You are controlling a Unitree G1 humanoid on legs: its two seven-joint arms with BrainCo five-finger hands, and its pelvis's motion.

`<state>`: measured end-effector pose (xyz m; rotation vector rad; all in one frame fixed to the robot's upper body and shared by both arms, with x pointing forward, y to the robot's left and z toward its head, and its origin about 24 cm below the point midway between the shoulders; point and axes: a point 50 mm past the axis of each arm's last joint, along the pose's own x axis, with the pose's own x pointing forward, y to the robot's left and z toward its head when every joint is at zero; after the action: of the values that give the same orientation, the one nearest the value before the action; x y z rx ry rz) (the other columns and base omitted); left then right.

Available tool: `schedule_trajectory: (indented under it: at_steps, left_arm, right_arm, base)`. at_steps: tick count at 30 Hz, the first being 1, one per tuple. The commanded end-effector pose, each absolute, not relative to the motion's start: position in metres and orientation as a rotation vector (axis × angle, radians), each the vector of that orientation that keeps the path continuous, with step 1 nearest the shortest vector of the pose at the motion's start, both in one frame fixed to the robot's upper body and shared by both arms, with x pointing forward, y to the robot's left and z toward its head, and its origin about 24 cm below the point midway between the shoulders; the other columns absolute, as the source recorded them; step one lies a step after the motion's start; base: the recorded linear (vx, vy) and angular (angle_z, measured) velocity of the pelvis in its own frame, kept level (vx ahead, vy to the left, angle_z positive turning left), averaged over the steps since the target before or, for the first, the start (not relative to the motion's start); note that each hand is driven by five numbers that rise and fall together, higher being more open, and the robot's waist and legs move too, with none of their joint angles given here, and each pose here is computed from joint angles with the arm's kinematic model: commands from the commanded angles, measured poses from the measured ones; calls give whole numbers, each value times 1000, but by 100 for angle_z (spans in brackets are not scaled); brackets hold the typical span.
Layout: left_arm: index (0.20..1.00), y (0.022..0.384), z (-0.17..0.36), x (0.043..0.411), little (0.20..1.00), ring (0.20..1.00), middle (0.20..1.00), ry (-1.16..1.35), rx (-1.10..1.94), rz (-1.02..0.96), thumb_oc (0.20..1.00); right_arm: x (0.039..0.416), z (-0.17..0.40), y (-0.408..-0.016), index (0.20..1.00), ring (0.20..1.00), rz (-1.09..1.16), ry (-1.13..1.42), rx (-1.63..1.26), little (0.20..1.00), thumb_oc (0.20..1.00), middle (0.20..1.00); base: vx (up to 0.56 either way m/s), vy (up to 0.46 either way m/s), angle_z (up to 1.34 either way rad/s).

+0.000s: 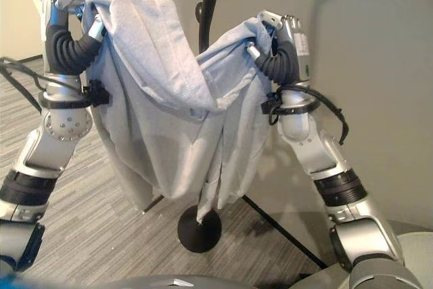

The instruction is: Hang the clothes on the sofa on the clothes rack.

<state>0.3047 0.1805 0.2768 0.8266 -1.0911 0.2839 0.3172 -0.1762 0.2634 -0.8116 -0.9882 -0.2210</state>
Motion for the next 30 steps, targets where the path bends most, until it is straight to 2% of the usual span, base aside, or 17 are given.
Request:
schedule_trajectory:
  at_steps: [1,6,7,17,28,30]
  left_arm:
    - [200,187,300,319,200,200,200,-1100,871,354,200]
    - [200,194,313,339,200,200,200,-1036,918,385,200]
    - [200,205,320,355,200,200,200,-954,984,424,200]
    - [200,233,326,381,200,200,200,-763,1120,520,200]
    - [200,226,303,393,200,200,200,-673,1205,463,200]
    - [200,226,295,394,200,200,200,-662,1201,458,200]
  right_arm:
    - [332,294,-169,200,200,-222,-1006,-762,200,200,200]
    - [353,307,-166,200,200,-198,-930,-766,200,200,200]
    - [367,316,-157,200,200,-162,-881,-778,200,200,200]
    - [393,331,-133,200,200,-110,-792,-914,200,200,200]
    - [416,269,-168,200,200,-144,-502,-1158,200,200,200]
    - [415,232,-180,200,200,-126,-402,-1173,200,200,200]
  base:
    - [0,0,0]
    - [-6,4,-1]
    - [0,0,0]
    - [-19,11,-7]
    - [-4,1,0]
    - [-9,16,0]
